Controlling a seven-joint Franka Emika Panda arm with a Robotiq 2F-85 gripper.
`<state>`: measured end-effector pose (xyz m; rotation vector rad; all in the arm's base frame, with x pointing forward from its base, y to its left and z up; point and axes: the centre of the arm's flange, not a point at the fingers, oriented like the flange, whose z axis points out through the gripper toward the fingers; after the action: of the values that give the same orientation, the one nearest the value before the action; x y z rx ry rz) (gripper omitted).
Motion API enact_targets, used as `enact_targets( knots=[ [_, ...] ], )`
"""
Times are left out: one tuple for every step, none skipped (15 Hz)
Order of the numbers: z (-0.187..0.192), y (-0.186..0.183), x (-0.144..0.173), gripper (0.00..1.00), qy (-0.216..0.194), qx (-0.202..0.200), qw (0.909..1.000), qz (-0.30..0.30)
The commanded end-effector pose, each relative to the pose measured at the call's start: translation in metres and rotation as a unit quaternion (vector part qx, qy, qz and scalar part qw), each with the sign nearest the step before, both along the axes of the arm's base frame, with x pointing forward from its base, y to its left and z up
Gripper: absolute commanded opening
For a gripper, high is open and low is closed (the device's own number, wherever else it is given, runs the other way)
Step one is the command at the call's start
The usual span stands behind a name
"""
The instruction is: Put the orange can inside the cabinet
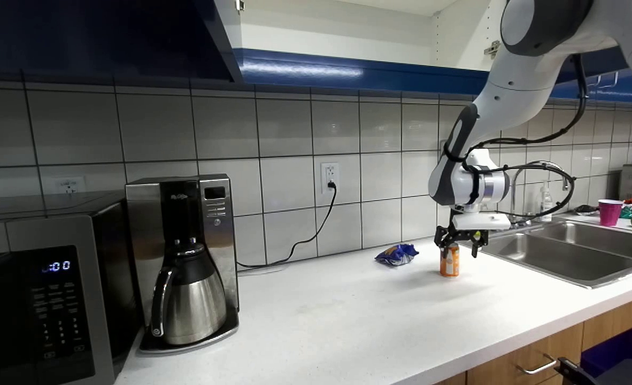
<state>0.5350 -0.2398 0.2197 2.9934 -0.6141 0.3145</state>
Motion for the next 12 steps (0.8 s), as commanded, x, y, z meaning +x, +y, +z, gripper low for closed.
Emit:
enact_targets(
  knots=[
    [-0.003,-0.002,0.009,1.00,-0.016,-0.002,0.9998,-0.009],
    [-0.004,-0.002,0.010,1.00,-0.018,-0.002,0.9998,-0.009],
    [-0.005,-0.001,0.011,1.00,-0.021,-0.002,0.9997,-0.010],
    [-0.005,0.000,0.012,1.00,-0.024,-0.003,0.9997,-0.010],
    [-0.006,0.000,0.014,1.00,-0.026,-0.003,0.9996,-0.010],
    [-0.007,0.001,0.015,1.00,-0.026,-0.004,0.9996,-0.010],
    [-0.008,0.001,0.016,1.00,-0.028,-0.004,0.9996,-0.010],
    [-0.009,0.002,0.017,1.00,-0.029,-0.004,0.9995,-0.010],
    [-0.010,0.003,0.018,1.00,-0.031,-0.004,0.9995,-0.011],
    [-0.011,0.003,0.019,1.00,-0.032,-0.005,0.9994,-0.010],
    [-0.012,0.003,0.020,1.00,-0.032,-0.006,0.9994,-0.010],
    [-0.013,0.003,0.021,1.00,-0.033,-0.006,0.9994,-0.011]
  ],
)
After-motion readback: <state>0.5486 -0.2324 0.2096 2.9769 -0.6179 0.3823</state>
